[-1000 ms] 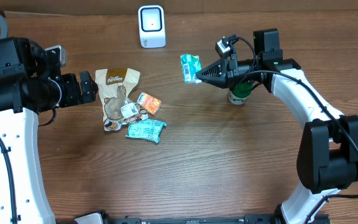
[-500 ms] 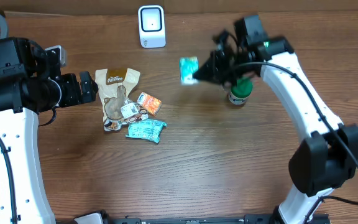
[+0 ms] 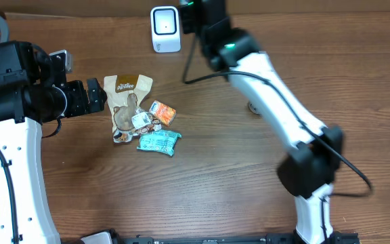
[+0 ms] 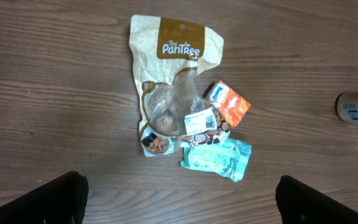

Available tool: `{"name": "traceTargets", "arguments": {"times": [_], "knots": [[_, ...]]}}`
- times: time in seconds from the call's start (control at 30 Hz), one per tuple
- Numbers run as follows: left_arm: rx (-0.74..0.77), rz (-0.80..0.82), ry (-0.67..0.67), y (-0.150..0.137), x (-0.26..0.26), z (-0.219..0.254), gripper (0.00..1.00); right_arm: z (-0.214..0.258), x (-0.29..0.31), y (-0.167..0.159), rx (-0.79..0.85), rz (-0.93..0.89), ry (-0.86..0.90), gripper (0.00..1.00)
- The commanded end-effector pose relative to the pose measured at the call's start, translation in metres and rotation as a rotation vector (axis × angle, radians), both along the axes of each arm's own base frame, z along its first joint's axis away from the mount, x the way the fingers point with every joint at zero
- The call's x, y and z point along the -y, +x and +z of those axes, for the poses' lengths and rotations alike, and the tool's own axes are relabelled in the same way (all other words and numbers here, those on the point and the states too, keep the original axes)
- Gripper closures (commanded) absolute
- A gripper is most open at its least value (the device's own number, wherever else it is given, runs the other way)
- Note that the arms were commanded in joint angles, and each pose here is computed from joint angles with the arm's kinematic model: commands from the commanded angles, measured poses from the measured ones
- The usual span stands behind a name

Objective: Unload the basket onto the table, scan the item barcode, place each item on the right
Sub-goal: 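Hold the teal pack in front of the white scanner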

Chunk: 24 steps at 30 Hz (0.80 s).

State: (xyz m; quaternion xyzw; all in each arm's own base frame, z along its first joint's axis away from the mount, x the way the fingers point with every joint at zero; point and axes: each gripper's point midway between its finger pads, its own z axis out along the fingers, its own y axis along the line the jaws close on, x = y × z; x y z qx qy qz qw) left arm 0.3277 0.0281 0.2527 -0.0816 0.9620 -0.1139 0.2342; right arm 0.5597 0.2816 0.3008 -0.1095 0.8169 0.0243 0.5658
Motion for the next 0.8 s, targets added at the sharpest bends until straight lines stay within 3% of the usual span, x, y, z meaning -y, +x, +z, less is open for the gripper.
{"name": "traceTargets", "arguments": {"times": [0.0,0.37,0.77], "knots": [[0.01,-0.006,-0.014,0.002,0.004,0.003,0.01,-0.048,-0.007,0.024,0.074,-0.016,-0.376,0.96],[0.01,-0.006,-0.014,0.002,0.004,0.003,0.0,-0.115,-0.042,0.06,0.224,0.138,-0.72,0.96],[0.01,-0.006,-0.014,0.002,0.004,0.003,0.0,-0.148,-0.066,0.065,0.281,0.267,-0.778,0.96]]}}
